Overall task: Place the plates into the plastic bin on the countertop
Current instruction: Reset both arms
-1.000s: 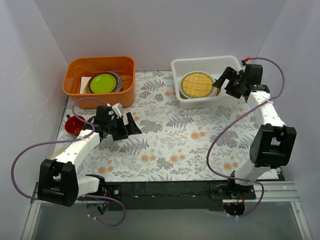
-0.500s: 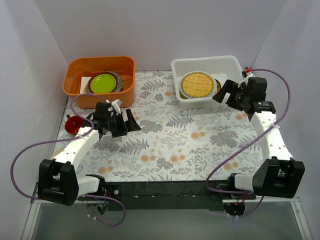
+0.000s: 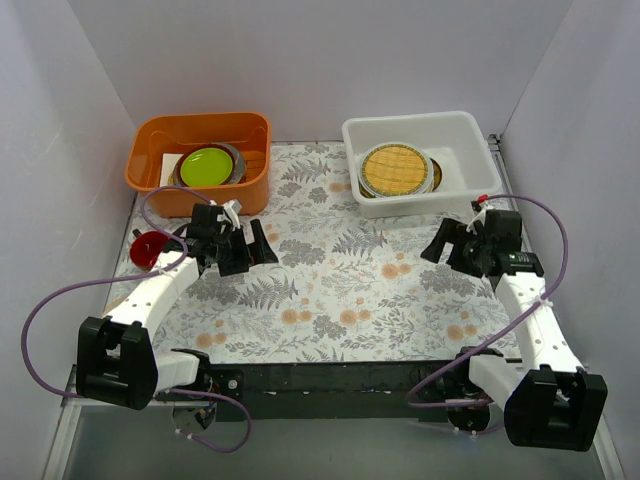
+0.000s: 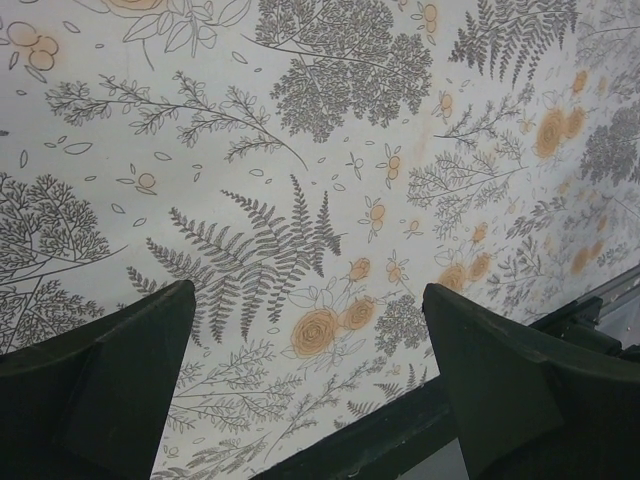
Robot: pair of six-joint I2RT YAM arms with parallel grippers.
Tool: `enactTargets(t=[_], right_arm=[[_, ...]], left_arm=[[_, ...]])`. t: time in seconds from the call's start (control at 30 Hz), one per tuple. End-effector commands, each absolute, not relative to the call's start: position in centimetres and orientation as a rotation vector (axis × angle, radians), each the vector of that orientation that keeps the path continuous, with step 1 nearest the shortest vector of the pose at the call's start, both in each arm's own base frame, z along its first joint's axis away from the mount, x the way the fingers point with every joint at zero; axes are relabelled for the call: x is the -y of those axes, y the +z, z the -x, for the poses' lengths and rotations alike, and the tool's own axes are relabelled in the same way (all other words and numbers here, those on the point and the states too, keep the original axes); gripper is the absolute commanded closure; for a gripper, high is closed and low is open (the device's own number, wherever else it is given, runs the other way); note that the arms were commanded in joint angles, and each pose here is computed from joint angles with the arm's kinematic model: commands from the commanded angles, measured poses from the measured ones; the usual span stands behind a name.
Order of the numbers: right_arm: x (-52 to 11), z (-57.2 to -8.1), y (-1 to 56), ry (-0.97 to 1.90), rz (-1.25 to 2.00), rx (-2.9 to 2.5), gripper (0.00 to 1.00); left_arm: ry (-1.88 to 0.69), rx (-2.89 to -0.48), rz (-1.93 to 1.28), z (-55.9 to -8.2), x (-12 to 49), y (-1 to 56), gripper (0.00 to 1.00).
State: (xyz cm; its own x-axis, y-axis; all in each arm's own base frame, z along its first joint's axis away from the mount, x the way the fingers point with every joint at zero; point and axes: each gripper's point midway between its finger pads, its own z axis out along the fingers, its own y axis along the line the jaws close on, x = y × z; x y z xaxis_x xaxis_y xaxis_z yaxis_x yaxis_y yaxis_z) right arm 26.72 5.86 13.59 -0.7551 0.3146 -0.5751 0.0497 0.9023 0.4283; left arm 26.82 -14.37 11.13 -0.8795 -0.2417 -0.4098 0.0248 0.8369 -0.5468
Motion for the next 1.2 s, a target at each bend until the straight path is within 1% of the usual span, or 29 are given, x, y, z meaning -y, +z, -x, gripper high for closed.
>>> enactTargets(t=[0.0,0.13,0.3,0.53,0.77,1.17], right_arm=[[-6.5,-24.2,12.1,0.552,-0.242,-2.419,0.02],[-6.5,-22.2,10.3,0.551,-0.276,-2.458,0.02],[-7.2,-21.7,10.6,0.612,-0.316,-2.447,0.02],[-7.4,-19.9,8.6,0.626,-0.354,-2.497,0.02],[-7.8,-19.7,8.9,0.661,-0.366,-2.481,0.02],[-7.4,-20.1,8.4,0.627,-0.375,-2.486,0.02]], left_arm=[[-0.664,-2.514,0.179,-27.3,13.0,12.2,0.02],[-0.637,-2.503,0.213,-27.2,12.6,12.7,0.02],[-0.647,-2.472,0.254,-27.1,12.5,13.7,0.02],[-0.64,-2.418,0.28,-26.8,12.1,14.8,0.02],[-0.656,-2.396,0.275,-26.7,12.2,15.3,0.02],[-0.708,-2.4,0.217,-26.9,13.1,14.9,0.02]])
